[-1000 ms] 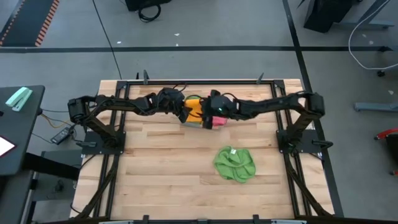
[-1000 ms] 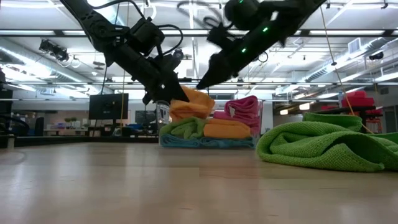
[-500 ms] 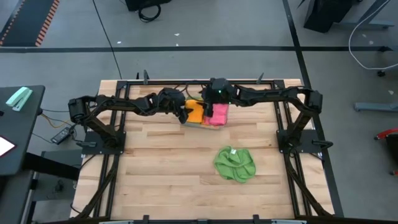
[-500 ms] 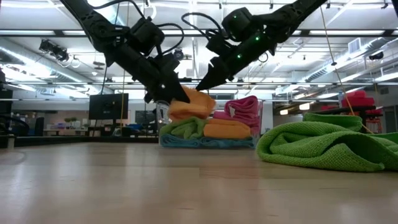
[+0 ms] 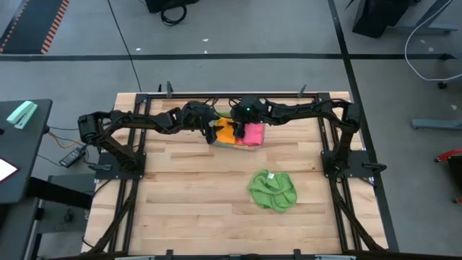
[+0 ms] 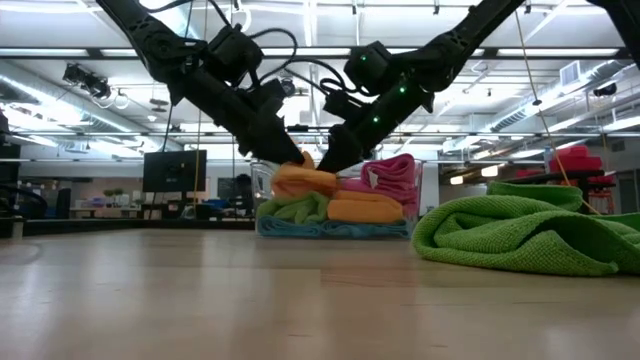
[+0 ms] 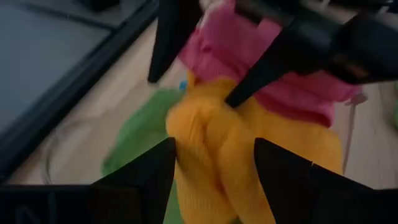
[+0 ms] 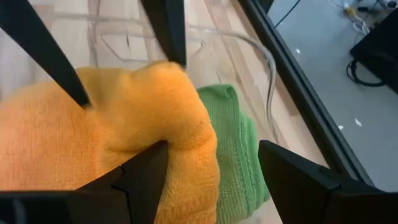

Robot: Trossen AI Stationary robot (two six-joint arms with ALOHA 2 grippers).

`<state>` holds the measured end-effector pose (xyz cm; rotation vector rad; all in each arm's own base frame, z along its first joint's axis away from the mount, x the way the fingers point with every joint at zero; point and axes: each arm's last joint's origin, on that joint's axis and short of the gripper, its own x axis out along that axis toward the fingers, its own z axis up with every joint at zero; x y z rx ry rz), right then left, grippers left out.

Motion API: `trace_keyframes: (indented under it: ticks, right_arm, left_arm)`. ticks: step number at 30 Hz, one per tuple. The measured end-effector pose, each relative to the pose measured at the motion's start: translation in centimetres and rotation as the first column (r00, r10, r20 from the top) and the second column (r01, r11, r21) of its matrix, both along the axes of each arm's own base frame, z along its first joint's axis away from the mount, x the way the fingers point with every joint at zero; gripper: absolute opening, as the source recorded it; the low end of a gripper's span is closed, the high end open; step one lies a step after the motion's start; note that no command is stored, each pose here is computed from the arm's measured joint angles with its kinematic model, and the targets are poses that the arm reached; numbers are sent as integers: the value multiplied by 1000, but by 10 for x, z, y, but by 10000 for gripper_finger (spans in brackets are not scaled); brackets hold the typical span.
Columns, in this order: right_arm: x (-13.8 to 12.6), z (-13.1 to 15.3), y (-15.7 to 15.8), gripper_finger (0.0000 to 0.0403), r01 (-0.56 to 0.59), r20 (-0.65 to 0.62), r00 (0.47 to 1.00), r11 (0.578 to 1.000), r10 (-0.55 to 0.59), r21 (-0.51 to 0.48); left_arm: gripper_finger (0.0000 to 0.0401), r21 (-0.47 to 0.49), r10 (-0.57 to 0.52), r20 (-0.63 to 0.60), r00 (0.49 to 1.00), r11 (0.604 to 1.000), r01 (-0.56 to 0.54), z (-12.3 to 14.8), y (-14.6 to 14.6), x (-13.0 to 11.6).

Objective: Fold microfiber towels
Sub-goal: Put the folded yellow microfiber cloth into the transparent bin

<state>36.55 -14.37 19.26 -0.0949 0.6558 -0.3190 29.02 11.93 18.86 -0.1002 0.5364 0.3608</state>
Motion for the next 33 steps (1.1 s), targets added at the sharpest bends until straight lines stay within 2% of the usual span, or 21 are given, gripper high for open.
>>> trace_keyframes:
  ticks: [3,7,10,14,16,23,25,29,33]
  right_arm:
    - [-1,-2,0,261,9,-14,1000,1000,-8,15]
    - [-2,-2,-2,261,28,-17,999,999,-28,19]
    - [-2,-1,-3,261,65,-10,998,998,-65,-2]
    - [-2,2,-7,261,88,18,996,996,-88,6]
    - [-1,3,-7,261,95,35,995,995,-95,10]
    - [-7,21,-5,261,99,71,993,995,-99,7]
    - [-11,30,-3,261,92,74,993,996,-92,3]
    - [-10,43,13,261,-31,105,994,999,32,-6]
    - [-2,38,27,261,-111,102,988,994,112,-15]
  left_arm:
    - [231,85,-25,10,1000,996,24,12,-1,-3]
    - [233,264,39,-11,999,964,-35,31,-3,-11]
    - [228,319,-12,-9,1000,948,14,40,-10,-13]
    - [218,268,-144,-14,989,953,142,38,-21,-10]
    - [212,240,-164,-23,986,957,164,32,-23,-6]
    - [191,165,-142,-75,987,974,153,4,-20,5]
    - [186,137,-98,-78,992,985,108,-1,-18,6]
    - [175,129,-16,-123,992,991,32,-9,-9,3]
    - [167,148,-2,-107,994,989,18,-7,-4,2]
